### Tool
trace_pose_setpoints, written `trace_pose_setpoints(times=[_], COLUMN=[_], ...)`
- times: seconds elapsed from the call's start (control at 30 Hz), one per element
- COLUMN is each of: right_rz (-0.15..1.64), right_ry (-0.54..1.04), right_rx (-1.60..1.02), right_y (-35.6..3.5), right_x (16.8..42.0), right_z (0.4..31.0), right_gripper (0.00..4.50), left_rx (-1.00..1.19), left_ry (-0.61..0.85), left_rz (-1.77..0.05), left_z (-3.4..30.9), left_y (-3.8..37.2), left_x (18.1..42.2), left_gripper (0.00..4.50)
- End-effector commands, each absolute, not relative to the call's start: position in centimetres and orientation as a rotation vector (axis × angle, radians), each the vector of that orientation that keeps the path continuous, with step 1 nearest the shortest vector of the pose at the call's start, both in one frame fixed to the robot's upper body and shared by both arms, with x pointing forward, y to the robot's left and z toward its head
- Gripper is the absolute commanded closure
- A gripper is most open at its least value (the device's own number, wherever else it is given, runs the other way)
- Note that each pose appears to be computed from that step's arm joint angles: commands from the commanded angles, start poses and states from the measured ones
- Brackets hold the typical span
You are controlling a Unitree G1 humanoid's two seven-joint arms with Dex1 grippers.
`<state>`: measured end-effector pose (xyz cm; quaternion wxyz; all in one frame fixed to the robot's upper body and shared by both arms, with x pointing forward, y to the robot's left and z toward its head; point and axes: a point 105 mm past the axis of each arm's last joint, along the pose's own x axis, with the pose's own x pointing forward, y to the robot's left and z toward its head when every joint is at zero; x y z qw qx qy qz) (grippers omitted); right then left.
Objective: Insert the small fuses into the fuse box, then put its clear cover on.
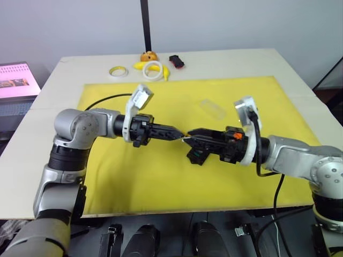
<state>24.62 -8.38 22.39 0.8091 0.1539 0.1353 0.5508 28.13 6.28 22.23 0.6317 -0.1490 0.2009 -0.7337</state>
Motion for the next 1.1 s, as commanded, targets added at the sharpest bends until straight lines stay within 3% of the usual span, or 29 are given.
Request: trace_pose_setpoints(times=[0.03,0.3,0.4,0.47,0.5,0.8,0.83,1.07,1.1], right_rz=[1.192,1.194,1.192,1.191,1.191,1.218,1.218,1.116,1.091], right_ry=[0.255,0.254,0.254,0.253,0.252,0.246,0.243,0.225,0.221], right_rx=[0.318,0.314,0.309,0.310,0.311,0.341,0.340,0.273,0.258], right_y=[-8.4,-8.4,-8.4,-8.4,-8.4,-8.5,-8.6,-10.5,-10.9], right_x=[24.4,24.5,24.5,24.6,24.6,23.9,23.8,23.5,23.5], right_z=[23.0,23.1,23.0,23.1,23.1,23.6,23.7,23.6,23.6], right_gripper=[2.54,2.54,3.37,4.32,4.47,4.47,4.50,4.50,4.50], left_rx=[-0.317,-0.322,-0.319,-0.317,-0.316,-0.330,-0.325,-0.093,-0.065], left_ry=[0.416,0.414,0.404,0.405,0.407,0.422,0.419,0.338,0.313], left_rz=[-1.706,-1.703,-1.702,-1.703,-1.704,-1.693,-1.693,-1.658,-1.646], left_z=[23.5,23.5,23.5,23.5,23.4,23.1,23.1,22.4,22.4], left_y=[6.2,6.3,6.2,6.2,6.2,6.0,6.1,7.2,7.2], left_x=[27.9,28.0,28.0,28.0,27.9,28.2,28.3,29.1,29.3], left_gripper=[4.50,4.50,4.50,4.50,4.50,4.50,3.83,0.73,0.73])
